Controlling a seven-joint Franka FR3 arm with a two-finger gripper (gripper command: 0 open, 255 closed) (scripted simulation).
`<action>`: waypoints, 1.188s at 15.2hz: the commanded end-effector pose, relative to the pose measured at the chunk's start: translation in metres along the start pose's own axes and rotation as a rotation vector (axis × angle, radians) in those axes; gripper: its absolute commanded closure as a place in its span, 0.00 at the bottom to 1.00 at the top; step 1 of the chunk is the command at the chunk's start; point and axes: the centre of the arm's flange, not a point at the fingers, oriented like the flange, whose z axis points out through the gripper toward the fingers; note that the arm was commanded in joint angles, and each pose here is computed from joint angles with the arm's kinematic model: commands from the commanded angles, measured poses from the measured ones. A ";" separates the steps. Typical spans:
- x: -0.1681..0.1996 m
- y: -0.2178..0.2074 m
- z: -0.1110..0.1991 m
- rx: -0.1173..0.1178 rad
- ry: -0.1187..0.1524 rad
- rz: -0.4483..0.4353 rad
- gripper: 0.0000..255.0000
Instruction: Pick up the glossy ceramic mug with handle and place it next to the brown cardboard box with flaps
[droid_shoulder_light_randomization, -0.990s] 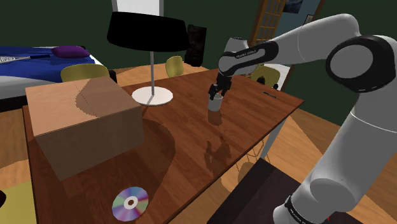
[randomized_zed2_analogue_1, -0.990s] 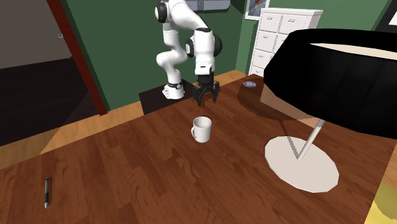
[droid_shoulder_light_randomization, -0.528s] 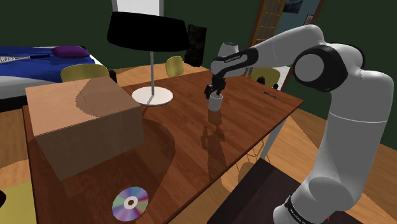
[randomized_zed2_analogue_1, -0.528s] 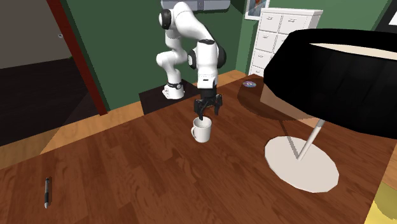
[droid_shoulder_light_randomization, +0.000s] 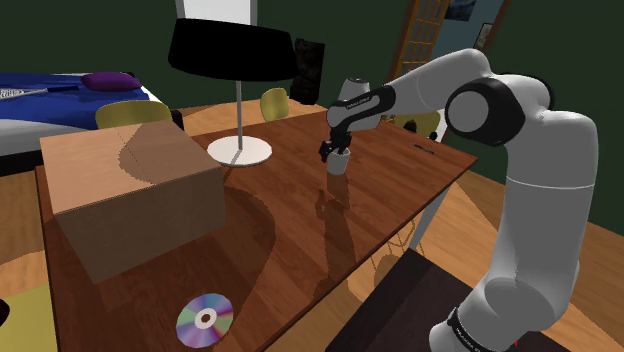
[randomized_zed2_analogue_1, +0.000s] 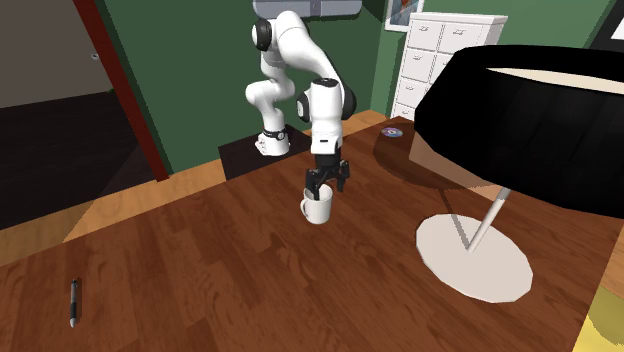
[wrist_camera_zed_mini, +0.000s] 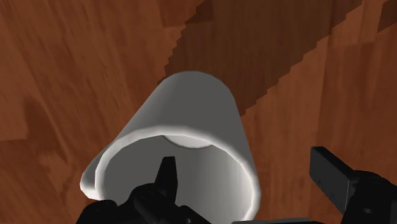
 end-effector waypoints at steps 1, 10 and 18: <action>0.000 0.000 0.001 0.000 0.001 0.000 0.00; 0.000 0.000 0.001 0.000 0.001 0.000 1.00; 0.002 0.001 -0.010 0.000 0.001 0.000 1.00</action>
